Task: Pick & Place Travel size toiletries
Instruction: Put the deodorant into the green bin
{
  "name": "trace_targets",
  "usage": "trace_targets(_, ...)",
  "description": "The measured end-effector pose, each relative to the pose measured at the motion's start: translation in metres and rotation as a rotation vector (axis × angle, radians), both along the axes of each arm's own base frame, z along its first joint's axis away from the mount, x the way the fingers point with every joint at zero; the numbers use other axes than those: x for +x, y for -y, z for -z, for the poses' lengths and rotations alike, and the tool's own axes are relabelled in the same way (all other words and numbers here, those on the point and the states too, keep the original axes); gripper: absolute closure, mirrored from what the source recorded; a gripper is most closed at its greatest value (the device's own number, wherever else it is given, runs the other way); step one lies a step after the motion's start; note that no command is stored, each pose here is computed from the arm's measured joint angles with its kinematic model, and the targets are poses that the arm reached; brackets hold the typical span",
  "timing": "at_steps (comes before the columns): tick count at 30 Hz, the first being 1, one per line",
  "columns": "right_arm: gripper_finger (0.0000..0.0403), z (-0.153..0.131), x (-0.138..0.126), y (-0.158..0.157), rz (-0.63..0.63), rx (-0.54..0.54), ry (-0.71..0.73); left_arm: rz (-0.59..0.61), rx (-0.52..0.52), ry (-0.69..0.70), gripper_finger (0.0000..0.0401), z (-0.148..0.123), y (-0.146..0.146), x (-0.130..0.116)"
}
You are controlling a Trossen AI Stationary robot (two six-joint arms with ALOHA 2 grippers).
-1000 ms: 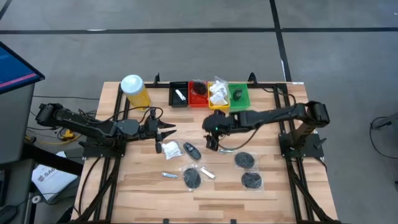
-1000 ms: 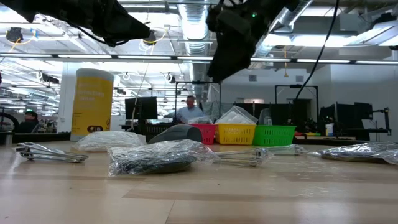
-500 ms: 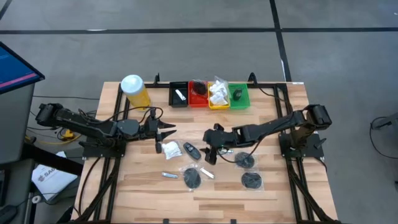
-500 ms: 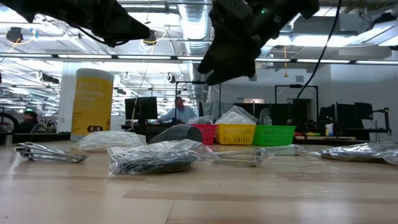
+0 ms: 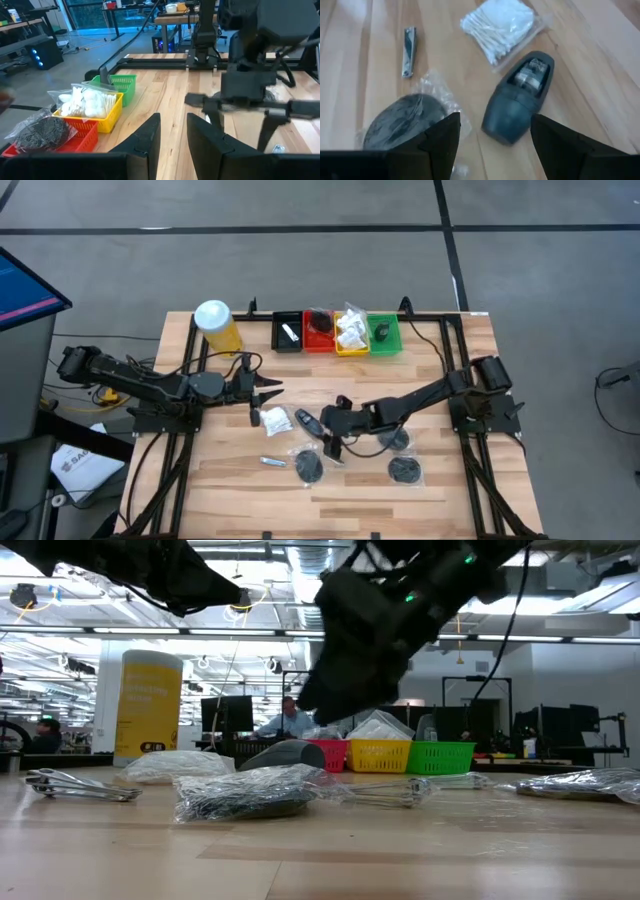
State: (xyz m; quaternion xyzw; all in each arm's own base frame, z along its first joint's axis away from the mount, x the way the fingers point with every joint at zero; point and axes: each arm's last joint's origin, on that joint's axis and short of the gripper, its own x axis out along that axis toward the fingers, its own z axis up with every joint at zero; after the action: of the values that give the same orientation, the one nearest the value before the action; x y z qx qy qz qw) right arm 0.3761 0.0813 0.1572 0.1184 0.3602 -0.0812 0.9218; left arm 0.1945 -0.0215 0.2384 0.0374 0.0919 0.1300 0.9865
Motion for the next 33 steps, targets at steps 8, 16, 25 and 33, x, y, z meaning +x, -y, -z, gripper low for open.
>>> trace_targets(8,0.0172,0.017,0.005,0.001,0.030,0.013,-0.039,0.000,0.000,0.000,0.0316,0.000,0.000,0.000)
trace_targets(16,0.0172,0.029,0.009,0.003,0.083,0.034,-0.030,0.000,0.000,0.001,0.0316,0.000,0.000,0.000)
trace_targets(25,0.0173,0.035,0.015,0.007,0.104,0.033,0.002,0.000,0.000,0.001,0.0316,0.000,0.000,0.000)
trace_targets(33,0.0187,0.035,0.015,0.007,0.109,0.030,0.003,0.000,0.000,0.001,0.0316,0.000,0.000,0.000)
